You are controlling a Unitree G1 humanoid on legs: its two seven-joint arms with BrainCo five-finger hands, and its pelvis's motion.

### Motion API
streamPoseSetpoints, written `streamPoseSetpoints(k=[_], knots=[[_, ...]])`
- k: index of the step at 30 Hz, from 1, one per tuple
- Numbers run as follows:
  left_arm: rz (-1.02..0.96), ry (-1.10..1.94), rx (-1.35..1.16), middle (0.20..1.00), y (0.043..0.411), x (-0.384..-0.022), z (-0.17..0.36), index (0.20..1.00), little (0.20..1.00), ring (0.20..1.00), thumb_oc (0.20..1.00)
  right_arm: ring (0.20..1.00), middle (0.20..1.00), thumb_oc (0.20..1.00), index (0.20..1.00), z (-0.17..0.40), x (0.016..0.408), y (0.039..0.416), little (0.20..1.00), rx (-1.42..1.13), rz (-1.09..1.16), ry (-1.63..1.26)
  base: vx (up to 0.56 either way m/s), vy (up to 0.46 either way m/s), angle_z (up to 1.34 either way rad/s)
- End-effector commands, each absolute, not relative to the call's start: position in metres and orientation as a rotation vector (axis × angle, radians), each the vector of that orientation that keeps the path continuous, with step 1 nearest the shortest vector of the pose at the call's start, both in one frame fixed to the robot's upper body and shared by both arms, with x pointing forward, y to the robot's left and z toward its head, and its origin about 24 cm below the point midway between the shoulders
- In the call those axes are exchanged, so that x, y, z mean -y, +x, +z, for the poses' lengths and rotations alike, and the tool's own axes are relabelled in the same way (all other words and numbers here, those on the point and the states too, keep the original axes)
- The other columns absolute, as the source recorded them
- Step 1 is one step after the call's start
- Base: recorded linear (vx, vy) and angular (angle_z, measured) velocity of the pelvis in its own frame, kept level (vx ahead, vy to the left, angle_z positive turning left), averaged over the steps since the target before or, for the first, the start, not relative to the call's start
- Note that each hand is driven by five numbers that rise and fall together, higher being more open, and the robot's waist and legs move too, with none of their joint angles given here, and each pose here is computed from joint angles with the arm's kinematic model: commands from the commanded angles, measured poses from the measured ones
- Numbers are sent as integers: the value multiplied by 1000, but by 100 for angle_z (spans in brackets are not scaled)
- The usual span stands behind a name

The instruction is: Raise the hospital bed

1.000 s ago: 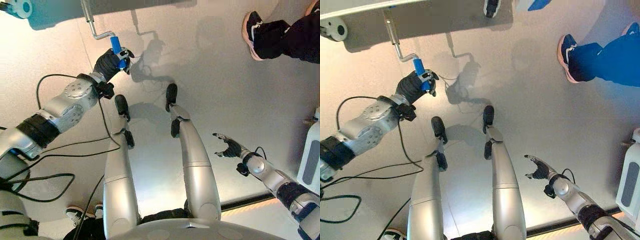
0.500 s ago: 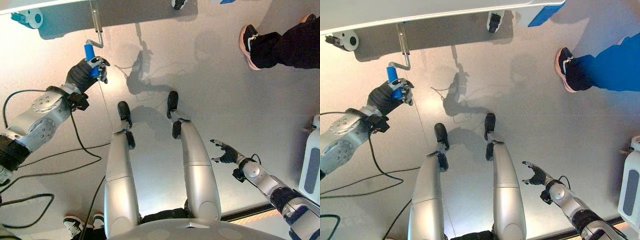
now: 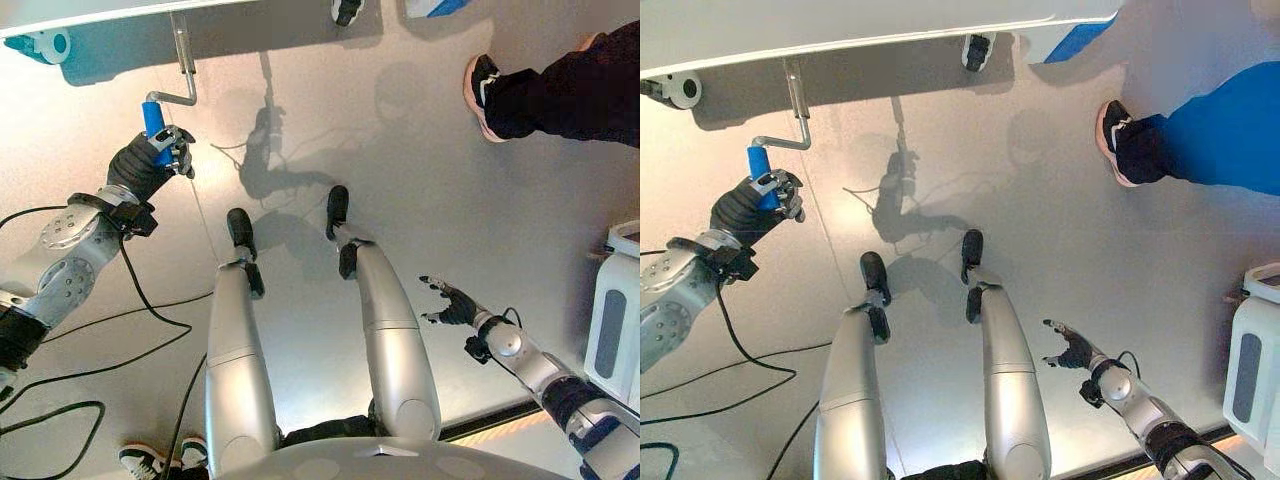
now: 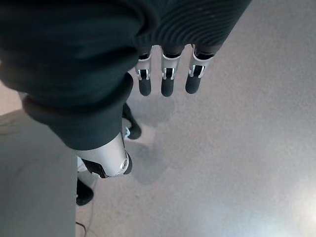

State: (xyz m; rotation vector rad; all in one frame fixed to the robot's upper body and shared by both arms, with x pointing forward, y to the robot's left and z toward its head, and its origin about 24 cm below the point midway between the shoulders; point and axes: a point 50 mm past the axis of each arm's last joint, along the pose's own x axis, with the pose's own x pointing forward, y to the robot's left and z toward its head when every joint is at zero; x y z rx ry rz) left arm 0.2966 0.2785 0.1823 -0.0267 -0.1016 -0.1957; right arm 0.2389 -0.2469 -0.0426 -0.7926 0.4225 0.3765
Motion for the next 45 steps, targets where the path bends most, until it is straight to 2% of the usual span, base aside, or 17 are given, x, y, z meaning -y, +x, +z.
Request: streamPoseSetpoints(k=[1,2,3,8,14,18,33,42,45], knots=[[-264,98,306,200,270,-277,206,200,200,200,200,1000,1000,1000,1000,-57,277,206,1000,-542,325,-807,5,27,6],[-264,98,306,200,270,-277,206,200,200,200,200,1000,1000,1000,1000,-57,277,206,1000,-542,325,-807,12,71,7],[-146,114,359,200,277,-289,211,200,200,200,200,1000,1000,1000,1000,-56,270,212,1000,-520,316,-791,10,88,6],[32,135,431,200,290,-304,220,200,200,200,200,1000,1000,1000,1000,-51,256,222,1000,-466,324,-775,9,51,-2],[129,172,474,200,304,-308,233,200,200,200,200,1000,1000,1000,1000,-51,249,226,1000,-451,329,-766,5,12,1],[259,198,428,200,328,-317,234,200,200,200,200,1000,1000,1000,1000,-52,238,229,1000,-440,356,-759,18,31,-6],[473,248,251,200,368,-330,226,200,200,200,200,1000,1000,1000,1000,-34,219,245,1000,-335,414,-727,22,-11,-9],[397,257,259,200,388,-291,223,200,200,200,200,1000,1000,1000,1000,-21,208,251,1000,-260,466,-728,19,-54,-8],[285,235,295,200,396,-254,220,200,200,200,200,1000,1000,1000,1000,-20,203,252,1000,-246,490,-745,21,-83,-6]])
